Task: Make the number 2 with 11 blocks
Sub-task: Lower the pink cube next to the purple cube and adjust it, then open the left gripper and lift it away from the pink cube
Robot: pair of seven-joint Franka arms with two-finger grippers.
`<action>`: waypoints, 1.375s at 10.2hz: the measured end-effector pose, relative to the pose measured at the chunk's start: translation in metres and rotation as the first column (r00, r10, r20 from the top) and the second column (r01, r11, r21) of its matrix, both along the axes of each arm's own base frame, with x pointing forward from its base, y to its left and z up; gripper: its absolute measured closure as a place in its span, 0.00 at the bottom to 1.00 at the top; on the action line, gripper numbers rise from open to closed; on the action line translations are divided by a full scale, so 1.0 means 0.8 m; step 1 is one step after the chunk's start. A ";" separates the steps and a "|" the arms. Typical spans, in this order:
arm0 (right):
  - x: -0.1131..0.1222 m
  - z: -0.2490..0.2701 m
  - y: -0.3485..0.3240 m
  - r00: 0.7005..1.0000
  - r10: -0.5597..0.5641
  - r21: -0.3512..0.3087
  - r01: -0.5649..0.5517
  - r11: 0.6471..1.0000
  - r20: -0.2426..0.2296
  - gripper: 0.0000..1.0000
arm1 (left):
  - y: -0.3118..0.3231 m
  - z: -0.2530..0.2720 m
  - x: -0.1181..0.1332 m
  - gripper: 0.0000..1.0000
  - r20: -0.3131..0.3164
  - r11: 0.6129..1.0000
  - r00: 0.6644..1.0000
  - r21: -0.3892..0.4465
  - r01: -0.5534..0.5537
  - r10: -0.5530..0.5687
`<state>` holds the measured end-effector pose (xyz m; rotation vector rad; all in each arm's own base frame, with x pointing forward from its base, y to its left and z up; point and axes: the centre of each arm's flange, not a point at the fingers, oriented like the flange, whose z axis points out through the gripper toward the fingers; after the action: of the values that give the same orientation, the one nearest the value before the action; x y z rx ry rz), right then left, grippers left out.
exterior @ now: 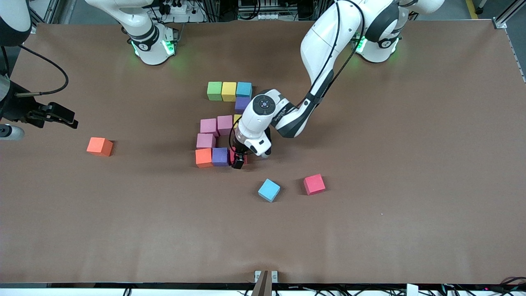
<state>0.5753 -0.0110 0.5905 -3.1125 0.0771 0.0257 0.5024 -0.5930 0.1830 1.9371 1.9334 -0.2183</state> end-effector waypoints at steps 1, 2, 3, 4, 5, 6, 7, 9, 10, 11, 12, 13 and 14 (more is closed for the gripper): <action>0.000 0.003 -0.001 1.000 -0.002 0.000 0.002 1.000 0.005 0.00 | 0.001 0.003 0.004 0.00 0.003 1.000 1.000 -0.003 -0.004 0.004; 0.000 0.004 -0.001 1.000 -0.001 -0.001 0.001 1.000 0.007 0.00 | 0.003 0.007 0.007 0.00 0.007 1.000 1.000 -0.007 -0.007 0.008; 0.001 0.007 -0.001 1.000 -0.001 -0.003 0.001 1.000 0.012 0.00 | 0.005 0.015 0.012 0.00 0.008 1.000 1.000 -0.009 -0.011 0.012; 0.001 0.013 -0.003 1.000 -0.003 -0.006 0.003 1.000 0.022 0.00 | 0.006 0.025 0.015 0.00 0.004 1.000 1.000 -0.007 -0.012 0.012; 0.002 0.019 -0.007 0.999 -0.008 -0.008 0.008 1.000 0.032 0.00 | 0.006 0.036 0.016 0.00 -0.001 1.000 1.000 -0.003 -0.010 0.010; 0.002 0.025 -0.011 0.999 -0.013 -0.009 0.014 1.000 0.041 0.00 | 0.004 0.049 0.017 0.00 -0.006 1.000 1.000 -0.002 -0.006 0.006; 0.002 0.029 -0.013 0.999 -0.017 -0.010 0.017 1.000 0.049 0.00 | 0.003 0.062 0.016 0.00 -0.014 1.000 1.000 -0.004 -0.003 0.003; 0.002 0.032 -0.016 0.998 -0.020 -0.010 0.021 1.000 0.054 0.00 | 0.005 0.084 0.018 0.00 -0.034 1.000 0.999 -0.004 -0.001 0.001; 0.002 0.033 -0.016 0.998 -0.020 -0.010 0.021 1.000 0.055 0.00 | 0.010 0.096 0.022 0.00 -0.049 1.000 0.999 0.010 0.008 -0.008; 0.002 0.036 -0.016 0.998 -0.021 -0.010 0.021 1.000 0.059 0.00 | 0.020 0.113 0.029 0.00 -0.060 0.999 0.998 0.027 0.031 -0.029; 0.002 0.039 -0.016 0.998 -0.021 -0.010 0.021 1.000 0.065 0.00 | 0.036 0.135 0.041 0.00 -0.072 0.997 0.995 0.044 0.065 -0.062; 0.002 0.041 -0.016 0.998 -0.021 -0.010 0.021 1.000 0.067 0.00 | 0.054 0.156 0.054 0.00 -0.080 0.991 0.990 0.057 0.119 -0.114; 0.002 0.041 -0.016 0.998 -0.021 -0.010 0.022 1.000 0.066 0.00 | 0.077 0.177 0.069 0.00 -0.084 0.980 0.980 0.068 0.187 -0.181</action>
<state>0.5772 -0.0242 0.6231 -3.1198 0.1092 -0.0786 0.5574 -0.5316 0.3244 2.1905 1.8337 -0.2789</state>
